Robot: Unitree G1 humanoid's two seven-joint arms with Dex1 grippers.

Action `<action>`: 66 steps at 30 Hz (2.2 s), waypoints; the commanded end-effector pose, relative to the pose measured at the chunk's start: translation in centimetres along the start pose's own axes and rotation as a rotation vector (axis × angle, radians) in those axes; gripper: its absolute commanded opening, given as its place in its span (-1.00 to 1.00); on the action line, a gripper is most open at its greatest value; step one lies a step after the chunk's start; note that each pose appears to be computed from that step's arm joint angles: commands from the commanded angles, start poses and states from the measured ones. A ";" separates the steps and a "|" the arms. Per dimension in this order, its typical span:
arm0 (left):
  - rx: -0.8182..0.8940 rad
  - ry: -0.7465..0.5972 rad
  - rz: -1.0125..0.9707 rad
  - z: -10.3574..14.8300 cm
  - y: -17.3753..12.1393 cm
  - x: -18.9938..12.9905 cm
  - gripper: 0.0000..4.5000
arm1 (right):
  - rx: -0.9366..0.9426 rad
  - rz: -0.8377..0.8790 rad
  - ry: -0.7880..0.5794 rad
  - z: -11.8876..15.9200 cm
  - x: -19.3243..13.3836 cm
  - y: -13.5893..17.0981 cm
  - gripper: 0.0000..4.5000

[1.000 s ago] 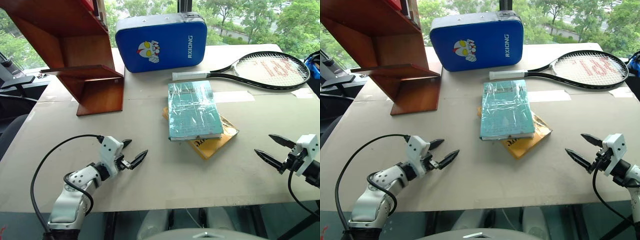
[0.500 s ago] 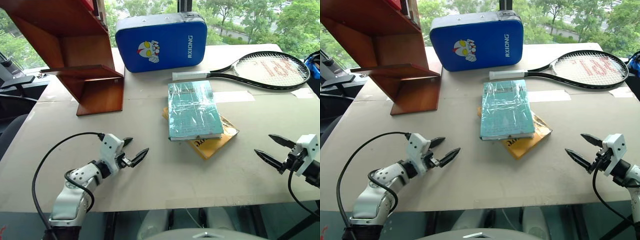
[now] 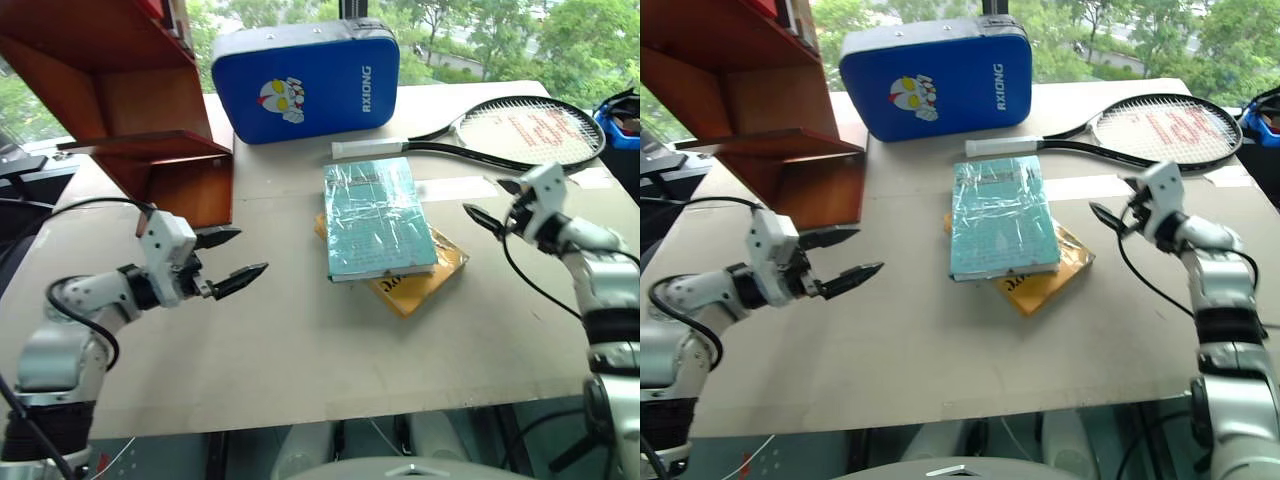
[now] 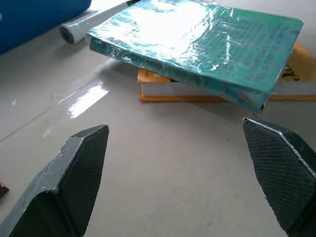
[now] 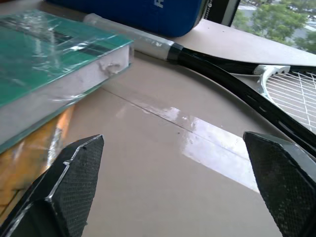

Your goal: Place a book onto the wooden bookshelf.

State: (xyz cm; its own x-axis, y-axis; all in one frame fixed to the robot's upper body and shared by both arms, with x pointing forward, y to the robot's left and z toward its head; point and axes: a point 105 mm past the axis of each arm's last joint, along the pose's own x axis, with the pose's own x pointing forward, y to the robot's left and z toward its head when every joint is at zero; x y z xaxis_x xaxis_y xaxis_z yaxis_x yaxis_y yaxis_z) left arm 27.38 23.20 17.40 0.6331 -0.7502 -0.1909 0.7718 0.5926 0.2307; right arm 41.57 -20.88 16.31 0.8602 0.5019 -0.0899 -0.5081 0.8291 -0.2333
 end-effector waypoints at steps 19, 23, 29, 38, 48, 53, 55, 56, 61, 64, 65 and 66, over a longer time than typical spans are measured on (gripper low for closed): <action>0.001 -0.118 -0.237 5.6 -2.5 -2.5 1.00 | 0.051 0.181 0.026 3.8 9.0 5.8 -0.97; -0.003 -0.110 -0.231 5.4 -2.5 -2.5 1.00 | 0.046 0.301 0.027 3.7 9.3 8.0 -0.97; -0.014 -0.102 -0.215 5.0 -2.5 -2.7 1.00 | 0.067 0.431 0.027 3.6 8.9 9.5 -0.97; -0.022 -0.098 -0.220 4.6 -2.3 -2.4 1.00 | 0.091 0.568 0.064 2.6 7.8 10.8 -0.97; -0.199 -0.109 -0.199 2.5 -4.2 -1.4 1.00 | 0.031 0.460 -0.098 4.9 3.1 4.6 -0.75; -0.401 -0.069 -0.080 0.2 -3.8 0.4 1.00 | 0.002 0.555 -0.119 5.7 -3.7 4.1 0.14; -0.479 -0.079 -0.045 -0.3 -3.3 1.1 1.00 | 0.023 0.596 -0.130 6.1 -6.5 4.9 0.50; -0.513 -0.079 -0.029 -0.6 -3.1 1.4 1.00 | 0.033 0.610 -0.129 6.2 -7.8 5.3 0.67; -0.713 -0.091 -0.014 -1.8 -3.2 3.7 1.00 | 0.061 0.612 -0.105 6.7 -13.0 7.2 0.97; -0.838 -0.009 -0.069 -3.6 -4.6 4.8 1.00 | 0.076 0.601 -0.102 7.4 -15.1 7.9 0.97; -0.892 0.011 -0.101 -3.9 -5.1 5.2 1.00 | 0.079 0.595 -0.103 7.5 -15.7 8.1 0.97; -0.933 0.021 -0.127 -4.0 -5.4 5.6 1.00 | 0.084 0.589 -0.103 7.7 -16.1 8.2 0.97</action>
State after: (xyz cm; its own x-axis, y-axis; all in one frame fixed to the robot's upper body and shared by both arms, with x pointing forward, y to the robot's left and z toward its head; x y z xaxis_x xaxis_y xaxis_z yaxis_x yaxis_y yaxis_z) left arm 27.26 17.89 11.37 0.5813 -0.7918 -0.1875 0.5778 0.5639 -0.5901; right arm 24.27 -20.46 21.59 0.4279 0.8966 -0.1138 -0.9038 0.4253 -0.0481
